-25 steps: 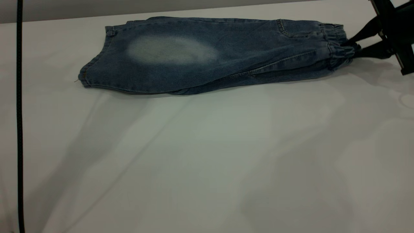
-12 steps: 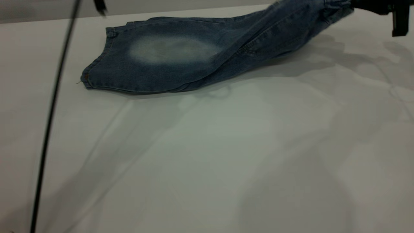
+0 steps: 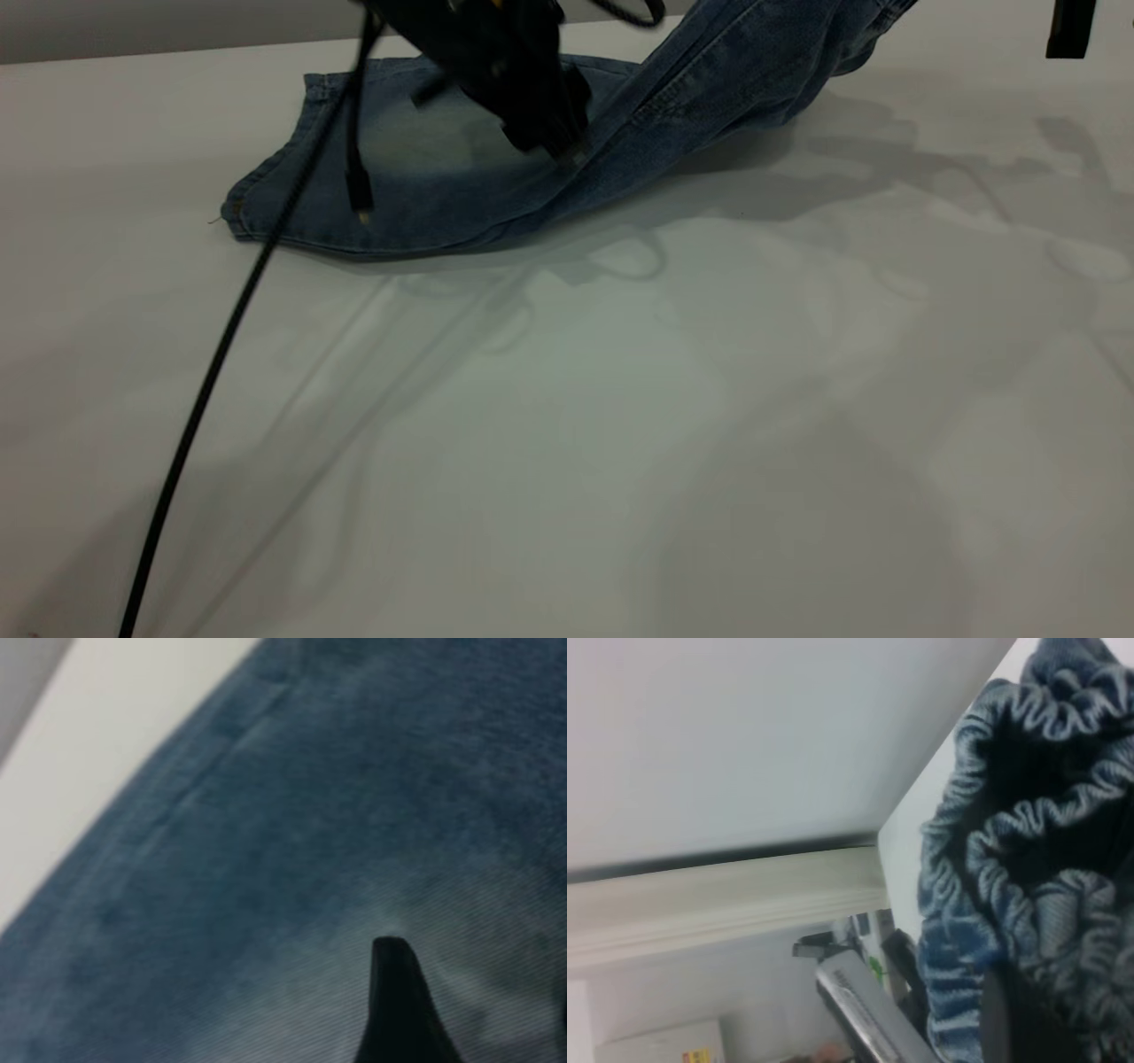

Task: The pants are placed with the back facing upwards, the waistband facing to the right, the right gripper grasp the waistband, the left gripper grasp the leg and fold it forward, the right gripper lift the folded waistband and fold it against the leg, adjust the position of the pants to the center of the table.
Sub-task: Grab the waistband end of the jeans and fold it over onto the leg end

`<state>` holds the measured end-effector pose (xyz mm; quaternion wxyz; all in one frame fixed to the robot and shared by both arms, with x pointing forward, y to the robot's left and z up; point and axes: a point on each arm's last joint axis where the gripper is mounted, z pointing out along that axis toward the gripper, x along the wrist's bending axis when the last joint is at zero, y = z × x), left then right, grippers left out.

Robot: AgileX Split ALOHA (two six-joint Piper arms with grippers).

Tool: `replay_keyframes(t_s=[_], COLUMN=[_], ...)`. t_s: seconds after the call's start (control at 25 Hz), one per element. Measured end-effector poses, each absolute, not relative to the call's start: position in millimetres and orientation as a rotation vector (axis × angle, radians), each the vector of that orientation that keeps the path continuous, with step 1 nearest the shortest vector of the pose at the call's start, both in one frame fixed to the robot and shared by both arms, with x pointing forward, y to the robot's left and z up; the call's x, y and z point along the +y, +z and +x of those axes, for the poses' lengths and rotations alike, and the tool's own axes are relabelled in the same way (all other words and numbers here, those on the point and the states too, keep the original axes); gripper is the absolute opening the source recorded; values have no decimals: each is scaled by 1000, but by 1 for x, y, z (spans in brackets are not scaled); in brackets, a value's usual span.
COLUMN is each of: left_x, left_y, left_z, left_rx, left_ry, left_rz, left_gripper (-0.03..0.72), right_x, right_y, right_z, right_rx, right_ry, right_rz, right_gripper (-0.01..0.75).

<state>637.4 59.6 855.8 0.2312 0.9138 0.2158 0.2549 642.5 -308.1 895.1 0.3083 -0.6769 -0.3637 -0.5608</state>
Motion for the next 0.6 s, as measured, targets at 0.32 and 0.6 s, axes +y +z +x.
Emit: replay_keyframes(t_s=[0.32,0.6], left_x=[20,-15], left_y=[831,831], left_z=[625,622], left_rx=[594,618], left_ry=[623,593], left_rz=[2469,2385], left_gripper=[398,396], right_x=[-308,-293], right_y=[912,935], right_z=[642,640], right_rx=[-989,-1040], right_ry=[-1516,-1540], right_rz=[-1772,-1726], right_gripper=[108,108])
